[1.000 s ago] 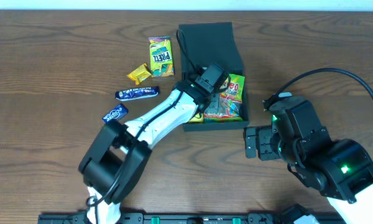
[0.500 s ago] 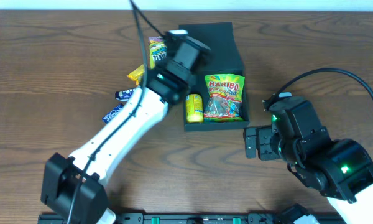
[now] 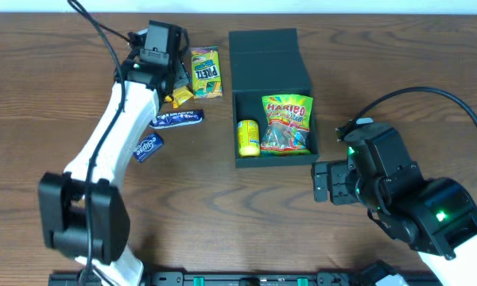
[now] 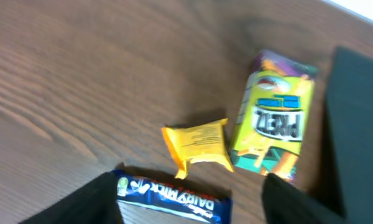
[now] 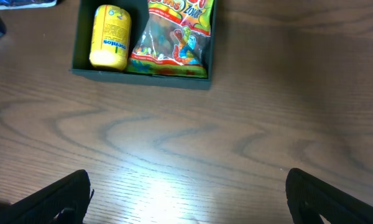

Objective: Pack container
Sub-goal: 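Move the left gripper to the yellow Le-mond wafer pack and grasp it, then carry the Le-mond pack with the left gripper and drop it into the box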

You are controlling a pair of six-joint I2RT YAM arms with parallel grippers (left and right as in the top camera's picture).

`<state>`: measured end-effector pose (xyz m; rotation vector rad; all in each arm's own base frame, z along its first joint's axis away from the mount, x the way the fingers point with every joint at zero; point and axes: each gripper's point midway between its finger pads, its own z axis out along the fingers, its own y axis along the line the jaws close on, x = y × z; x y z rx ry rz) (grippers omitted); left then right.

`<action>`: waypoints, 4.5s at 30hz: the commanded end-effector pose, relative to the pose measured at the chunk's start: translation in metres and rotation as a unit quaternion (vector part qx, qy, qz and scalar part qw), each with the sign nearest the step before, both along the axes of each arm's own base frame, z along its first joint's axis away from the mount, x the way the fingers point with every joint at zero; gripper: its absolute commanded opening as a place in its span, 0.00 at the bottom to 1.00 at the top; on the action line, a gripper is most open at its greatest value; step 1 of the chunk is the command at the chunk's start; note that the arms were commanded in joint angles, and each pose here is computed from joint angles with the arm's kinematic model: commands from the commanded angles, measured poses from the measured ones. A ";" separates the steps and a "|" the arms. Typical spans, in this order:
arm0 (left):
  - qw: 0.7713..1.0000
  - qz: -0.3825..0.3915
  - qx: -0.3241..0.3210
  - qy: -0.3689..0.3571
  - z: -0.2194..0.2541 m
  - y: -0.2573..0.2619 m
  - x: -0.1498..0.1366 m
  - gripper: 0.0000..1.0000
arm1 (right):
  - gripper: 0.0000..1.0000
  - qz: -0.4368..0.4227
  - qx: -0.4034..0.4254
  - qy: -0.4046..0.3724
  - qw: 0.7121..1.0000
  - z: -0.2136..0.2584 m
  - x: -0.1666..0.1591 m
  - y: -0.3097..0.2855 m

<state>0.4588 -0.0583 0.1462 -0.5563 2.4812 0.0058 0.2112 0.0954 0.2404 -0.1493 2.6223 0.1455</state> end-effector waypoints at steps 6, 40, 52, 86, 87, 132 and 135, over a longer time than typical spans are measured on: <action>0.997 -0.005 -0.026 0.070 -0.068 -0.011 0.004 0.84 | 0.99 0.000 -0.003 -0.006 1.000 0.003 0.001 -0.002; 0.993 0.042 -0.075 0.075 -0.132 -0.005 0.031 0.75 | 0.99 0.000 -0.003 -0.006 1.000 0.003 0.001 -0.002; 0.988 0.026 -0.104 0.110 -0.139 -0.017 0.016 0.74 | 0.99 0.000 -0.003 -0.006 1.000 0.003 0.001 -0.002; 0.992 -0.040 -0.051 0.104 -0.065 -0.021 0.043 0.33 | 0.99 0.000 -0.003 -0.006 1.000 0.003 0.001 -0.002; 0.993 -0.042 -0.053 0.098 -0.059 -0.022 0.044 0.32 | 0.99 0.000 -0.003 -0.006 1.000 0.003 0.001 -0.002; 0.968 -0.224 -0.032 0.112 -0.079 -0.193 -0.031 0.45 | 0.99 0.000 -0.003 -0.006 1.000 0.003 0.001 -0.002; 0.968 -0.222 -0.032 0.112 -0.080 -0.191 -0.030 0.65 | 0.99 0.000 -0.003 -0.006 1.000 0.003 0.001 -0.002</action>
